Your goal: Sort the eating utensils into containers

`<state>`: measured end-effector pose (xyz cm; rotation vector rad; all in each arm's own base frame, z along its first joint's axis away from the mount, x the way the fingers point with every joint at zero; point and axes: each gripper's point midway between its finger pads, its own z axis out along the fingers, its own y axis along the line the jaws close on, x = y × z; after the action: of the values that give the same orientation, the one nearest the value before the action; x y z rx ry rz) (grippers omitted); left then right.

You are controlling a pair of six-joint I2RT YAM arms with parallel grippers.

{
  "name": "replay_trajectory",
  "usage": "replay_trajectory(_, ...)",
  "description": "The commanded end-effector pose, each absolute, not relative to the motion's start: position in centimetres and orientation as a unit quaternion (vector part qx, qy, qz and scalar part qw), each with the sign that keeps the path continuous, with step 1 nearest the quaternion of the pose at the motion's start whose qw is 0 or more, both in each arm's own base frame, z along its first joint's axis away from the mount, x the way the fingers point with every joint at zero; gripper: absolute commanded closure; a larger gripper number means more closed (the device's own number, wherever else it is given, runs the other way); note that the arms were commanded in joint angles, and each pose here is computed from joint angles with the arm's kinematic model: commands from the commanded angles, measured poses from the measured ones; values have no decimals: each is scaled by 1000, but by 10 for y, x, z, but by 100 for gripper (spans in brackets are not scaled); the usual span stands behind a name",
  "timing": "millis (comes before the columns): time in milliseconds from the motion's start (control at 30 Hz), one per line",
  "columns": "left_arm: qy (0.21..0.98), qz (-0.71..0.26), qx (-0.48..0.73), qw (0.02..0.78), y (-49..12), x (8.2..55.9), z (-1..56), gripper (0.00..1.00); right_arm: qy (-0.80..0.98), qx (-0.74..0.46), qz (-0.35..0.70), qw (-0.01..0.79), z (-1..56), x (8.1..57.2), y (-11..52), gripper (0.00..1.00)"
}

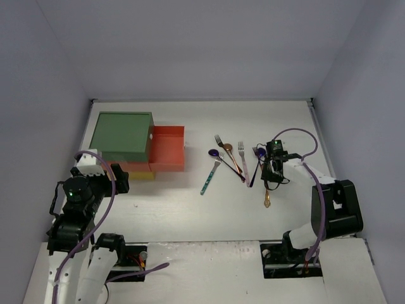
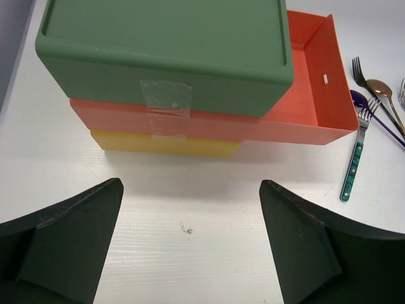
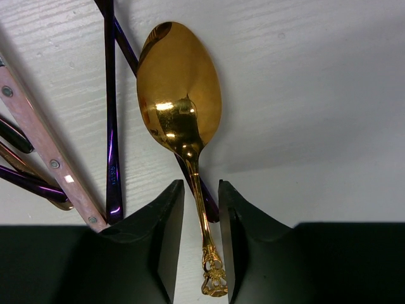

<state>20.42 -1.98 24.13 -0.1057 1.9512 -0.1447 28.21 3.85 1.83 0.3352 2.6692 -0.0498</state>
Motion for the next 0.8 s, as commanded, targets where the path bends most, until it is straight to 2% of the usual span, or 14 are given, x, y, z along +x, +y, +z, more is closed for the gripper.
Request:
replay_trajectory(0, 806, -80, -47, 585, -26, 214, 257, 13, 963, 131, -17, 235, 20, 288, 37, 79)
replay_trajectory(300, 809, -78, -45, 581, -26, 216, 254, 13, 966, 129, -17, 225, 14, 287, 38, 99)
replay_trajectory(533, 810, -77, -44, 580, -25, 216, 253, 13, 963, 125, -6, 240, 24, 291, 41, 100)
replay_trajectory(767, 812, -76, -44, 576, -25, 218, 251, 13, 937, 120, 19, 328, 90, 311, 44, 100)
